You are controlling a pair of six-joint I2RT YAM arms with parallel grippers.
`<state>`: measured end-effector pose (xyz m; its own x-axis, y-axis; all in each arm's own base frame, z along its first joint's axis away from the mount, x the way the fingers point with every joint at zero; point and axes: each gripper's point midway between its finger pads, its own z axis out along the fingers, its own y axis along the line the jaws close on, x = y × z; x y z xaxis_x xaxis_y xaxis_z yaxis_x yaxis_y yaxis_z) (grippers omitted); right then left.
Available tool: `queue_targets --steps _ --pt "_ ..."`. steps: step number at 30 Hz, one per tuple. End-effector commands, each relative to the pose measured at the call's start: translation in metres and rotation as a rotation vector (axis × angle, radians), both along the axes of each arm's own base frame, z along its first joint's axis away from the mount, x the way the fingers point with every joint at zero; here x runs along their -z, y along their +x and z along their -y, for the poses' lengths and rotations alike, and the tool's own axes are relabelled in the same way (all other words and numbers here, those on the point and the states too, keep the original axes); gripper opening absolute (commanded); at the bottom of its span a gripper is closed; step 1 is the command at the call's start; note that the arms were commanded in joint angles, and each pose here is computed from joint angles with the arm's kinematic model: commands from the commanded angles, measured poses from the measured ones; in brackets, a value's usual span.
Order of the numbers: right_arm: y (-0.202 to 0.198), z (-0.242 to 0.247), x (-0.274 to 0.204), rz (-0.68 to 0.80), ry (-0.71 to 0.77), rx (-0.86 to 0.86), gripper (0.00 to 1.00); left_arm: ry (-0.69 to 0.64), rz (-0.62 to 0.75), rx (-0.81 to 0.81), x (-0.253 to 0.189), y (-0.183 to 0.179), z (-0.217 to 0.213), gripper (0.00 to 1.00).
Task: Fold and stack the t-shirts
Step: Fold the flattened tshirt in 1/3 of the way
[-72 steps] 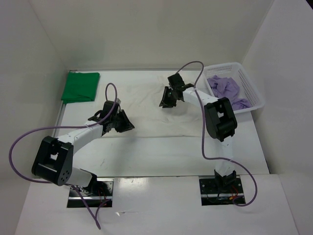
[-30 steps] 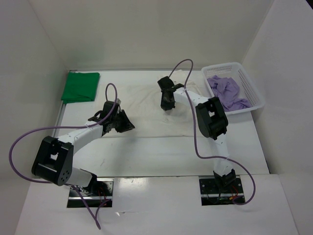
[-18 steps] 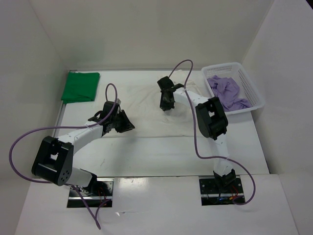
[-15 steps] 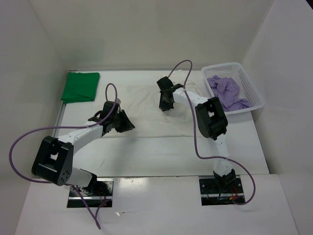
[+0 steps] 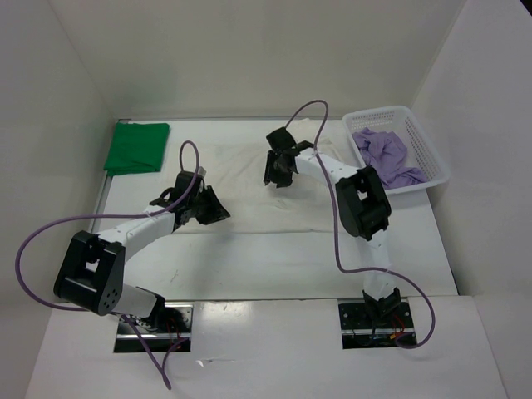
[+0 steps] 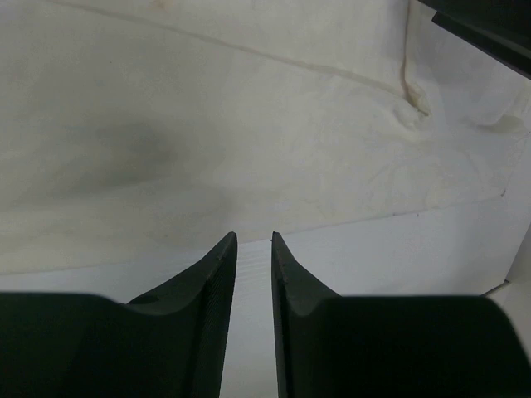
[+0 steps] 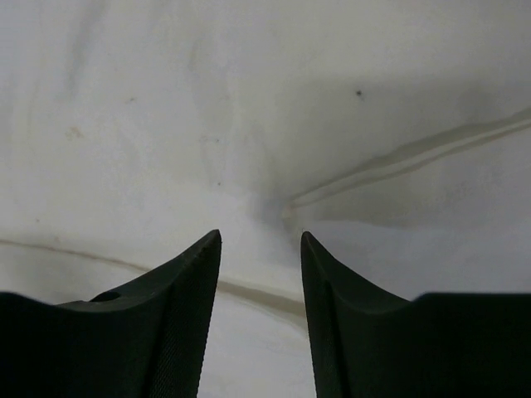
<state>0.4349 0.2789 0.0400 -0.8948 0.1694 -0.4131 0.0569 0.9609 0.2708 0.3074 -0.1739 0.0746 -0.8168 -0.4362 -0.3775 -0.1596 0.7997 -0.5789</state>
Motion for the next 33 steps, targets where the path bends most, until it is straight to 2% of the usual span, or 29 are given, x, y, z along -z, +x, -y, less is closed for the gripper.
queue_targets --steps 1,3,4,6,7,9,13,20,23,31,33 --pt "0.000 0.001 -0.060 0.110 0.099 0.017 0.50 -0.034 0.063 0.053 -0.018 0.010 0.011 0.31" --pt "0.001 0.019 -0.084 0.160 0.146 0.058 0.50 -0.035 0.032 0.064 -0.009 0.007 0.013 0.31" --pt "-0.009 0.031 -0.072 0.130 0.138 0.084 0.43 -0.036 0.032 0.064 -0.007 0.009 0.014 0.31" --pt "-0.015 0.043 -0.081 0.149 0.171 0.116 0.26 -0.038 0.016 0.079 -0.003 0.009 0.019 0.31" --pt "-0.028 0.053 -0.062 0.100 0.156 0.145 0.08 -0.033 0.019 0.096 -0.003 0.010 0.023 0.31" --pt "-0.046 0.055 -0.043 0.045 0.165 0.144 0.00 0.001 -0.010 0.103 0.002 0.017 0.027 0.31" --pt "-0.076 0.051 -0.014 -0.038 0.180 0.163 0.00 0.047 -0.100 0.114 0.030 0.015 0.029 0.31" --pt "-0.109 0.066 0.024 -0.134 0.140 0.184 0.00 0.030 -0.300 0.099 0.079 -0.040 0.019 0.31" --pt "-0.124 0.069 0.037 -0.172 0.127 0.196 0.00 0.020 -0.328 0.086 0.079 -0.056 0.014 0.31" --pt "-0.195 0.070 0.056 -0.279 0.106 0.177 0.00 -0.026 -0.500 0.022 0.104 -0.141 -0.007 0.30" --pt "-0.227 0.070 0.064 -0.340 0.106 0.179 0.00 -0.016 -0.543 0.006 0.111 -0.170 -0.018 0.29"
